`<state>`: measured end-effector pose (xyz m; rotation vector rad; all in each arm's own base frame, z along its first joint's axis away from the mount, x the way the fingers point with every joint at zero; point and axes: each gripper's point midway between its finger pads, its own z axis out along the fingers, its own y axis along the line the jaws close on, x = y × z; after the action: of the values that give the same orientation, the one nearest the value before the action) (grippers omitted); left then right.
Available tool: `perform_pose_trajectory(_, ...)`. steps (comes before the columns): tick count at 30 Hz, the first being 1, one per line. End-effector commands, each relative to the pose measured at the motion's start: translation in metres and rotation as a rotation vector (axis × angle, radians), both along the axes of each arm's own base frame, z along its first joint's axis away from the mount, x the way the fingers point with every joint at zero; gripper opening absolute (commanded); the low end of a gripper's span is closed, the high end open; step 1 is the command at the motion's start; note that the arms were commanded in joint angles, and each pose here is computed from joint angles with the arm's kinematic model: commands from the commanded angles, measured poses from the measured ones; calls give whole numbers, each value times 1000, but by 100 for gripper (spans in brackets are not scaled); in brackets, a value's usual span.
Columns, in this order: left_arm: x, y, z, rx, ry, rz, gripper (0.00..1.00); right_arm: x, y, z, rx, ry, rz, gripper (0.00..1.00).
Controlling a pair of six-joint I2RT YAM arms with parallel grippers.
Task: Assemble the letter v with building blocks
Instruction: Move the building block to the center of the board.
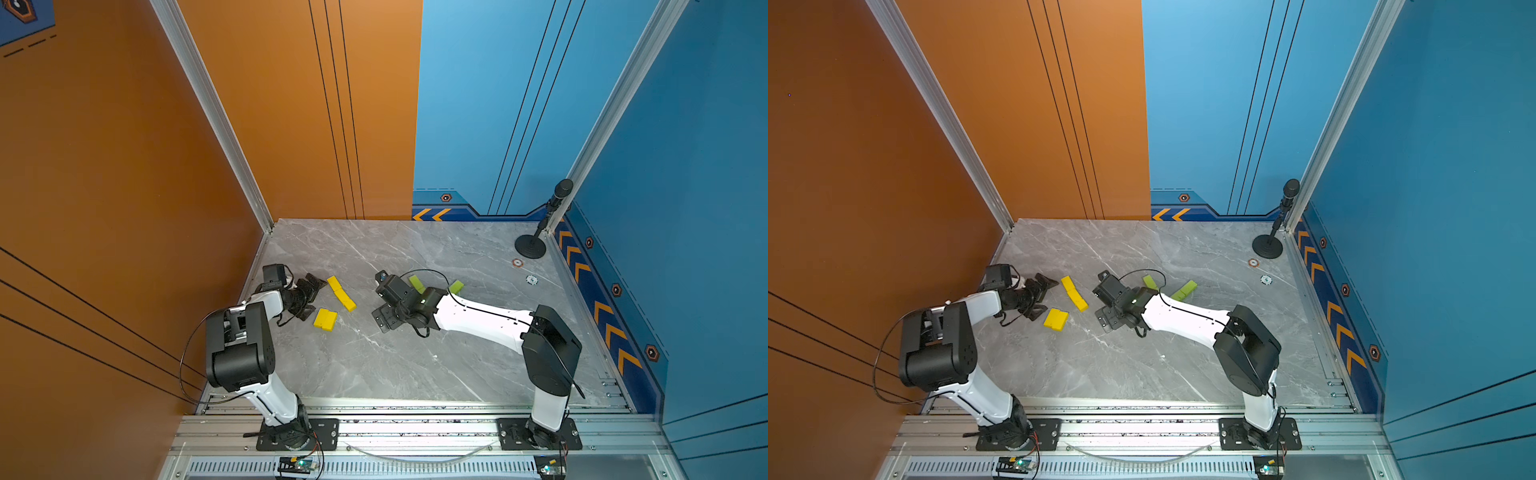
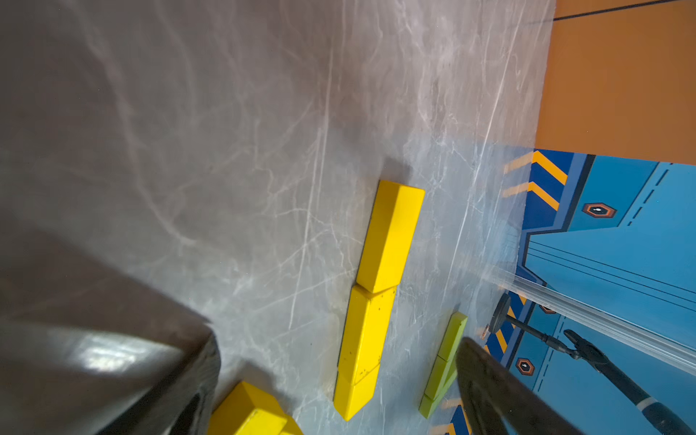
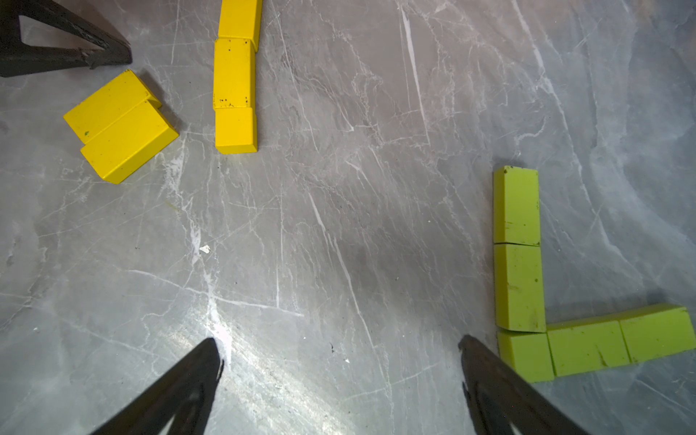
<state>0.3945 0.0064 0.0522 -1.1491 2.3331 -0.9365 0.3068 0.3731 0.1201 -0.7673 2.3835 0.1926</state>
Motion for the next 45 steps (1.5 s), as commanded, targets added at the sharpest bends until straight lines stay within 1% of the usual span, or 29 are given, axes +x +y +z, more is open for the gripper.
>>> perform_pose_trajectory(1, -7, -11, 1, -25, 4, -8, 98, 1, -5, 7, 7, -20, -27, 100)
perform_pose_trajectory(11, -32, -30, 16, -16, -1, -62, 98, 4, -8, 7, 4, -23, -39, 100)
perform_pose_trajectory(16, -44, -35, 14, 1, 25, -84, 98, 1, -11, 7, -2, -23, -42, 100)
perform_pose_trajectory(21, -46, -33, 13, 11, 18, -96, 98, 0, -16, 7, -8, -24, -50, 100)
perform_pose_trajectory(22, -50, -35, 12, 3, 41, -101, 98, 0, -16, 6, -9, -21, -49, 100)
perform_pose_trajectory(26, -46, -30, 23, 22, 27, -101, 98, -1, -15, 5, -11, -18, -49, 100)
perform_pose_trajectory(30, -40, -14, 28, 46, 32, -80, 98, 0, -11, 4, -9, -13, -47, 100)
perform_pose_trajectory(32, -34, -5, 28, 43, 28, -60, 98, 1, -8, 4, -5, -12, -46, 100)
perform_pose_trajectory(35, -26, 2, 19, 50, 54, -52, 98, 1, -4, 2, 0, -9, -44, 99)
perform_pose_trajectory(37, -20, 1, 13, 30, 68, -54, 98, 0, -3, 0, -2, -6, -41, 100)
perform_pose_trajectory(41, -13, -10, 11, 37, 66, -80, 98, -2, -5, -1, -5, -7, -43, 100)
perform_pose_trajectory(45, -17, -19, 7, 38, 73, -98, 98, -3, -11, -2, -15, -12, -51, 100)
